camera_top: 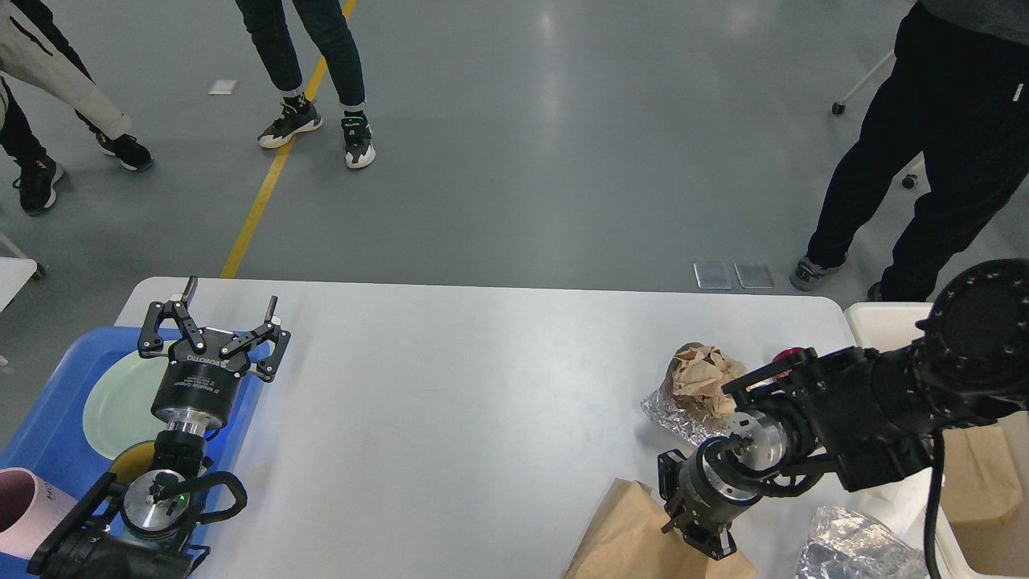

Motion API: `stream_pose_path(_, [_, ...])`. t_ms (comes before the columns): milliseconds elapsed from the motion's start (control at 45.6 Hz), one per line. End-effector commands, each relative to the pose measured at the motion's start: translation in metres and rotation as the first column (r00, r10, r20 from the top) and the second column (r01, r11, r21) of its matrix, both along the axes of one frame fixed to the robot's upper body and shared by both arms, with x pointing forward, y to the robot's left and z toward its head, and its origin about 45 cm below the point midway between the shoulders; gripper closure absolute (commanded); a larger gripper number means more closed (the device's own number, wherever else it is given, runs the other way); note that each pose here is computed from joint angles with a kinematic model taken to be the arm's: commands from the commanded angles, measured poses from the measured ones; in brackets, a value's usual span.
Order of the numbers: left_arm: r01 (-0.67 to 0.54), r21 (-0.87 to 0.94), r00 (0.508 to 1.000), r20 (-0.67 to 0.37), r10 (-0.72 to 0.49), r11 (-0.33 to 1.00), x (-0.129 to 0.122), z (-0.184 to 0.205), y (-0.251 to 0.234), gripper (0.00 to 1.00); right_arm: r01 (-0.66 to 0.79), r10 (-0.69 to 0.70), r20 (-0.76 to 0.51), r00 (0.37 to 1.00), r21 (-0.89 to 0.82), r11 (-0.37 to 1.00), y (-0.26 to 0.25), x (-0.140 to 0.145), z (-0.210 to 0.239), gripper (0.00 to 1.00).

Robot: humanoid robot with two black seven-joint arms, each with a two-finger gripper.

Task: Tidy desktop
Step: 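Lift the brown paper bag with the right gripper and drop it into the white bin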

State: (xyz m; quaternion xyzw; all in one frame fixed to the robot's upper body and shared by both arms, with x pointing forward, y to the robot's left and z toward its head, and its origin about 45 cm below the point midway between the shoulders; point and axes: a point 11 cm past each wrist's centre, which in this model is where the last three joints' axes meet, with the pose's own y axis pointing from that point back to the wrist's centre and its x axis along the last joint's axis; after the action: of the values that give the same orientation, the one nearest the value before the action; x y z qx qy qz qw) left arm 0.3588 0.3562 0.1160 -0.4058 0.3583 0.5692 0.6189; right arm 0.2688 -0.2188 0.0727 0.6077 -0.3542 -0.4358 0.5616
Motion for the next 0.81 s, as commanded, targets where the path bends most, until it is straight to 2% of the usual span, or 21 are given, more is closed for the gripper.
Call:
stream_pose_path(0, [0.0,0.001,1.0,0.0,0.0,1.0,0.0,0.0,0.001,0.03,-0.015,0.015,0.007,1.0,0.011,1.0,0.004,0.004,0.017,1.0])
stream_pose_path(219, [0.001,0.0,1.0,0.002,-0.001,1.0,0.0,0.0,0.0,0.03,-0.08,0.077,0.064,0.995,0.044,0.996,0.006,0.02,0.091,1.0])
stream_pose_path(460, [0.0,0.001,1.0,0.0,0.0,1.0,0.0,0.0,0.001,0.03,-0.286,0.275,0.112,0.955,0.109,0.952,-0.002,0.039,0.167,1.0])
stream_pose_path(614, [0.001,0.001,1.0,0.0,-0.001,1.0,0.0,0.0,0.0,0.03,-0.483,0.462,0.151,0.874,0.149,0.863,0.003,0.042,0.219,1.0])
stream_pose_path(789, [0.0,0.0,1.0,-0.001,0.0,1.0,0.0,0.0,0.0,0.03,-0.715,0.698,0.163,0.697,0.078,0.695,0.003,0.044,0.274,1.0])
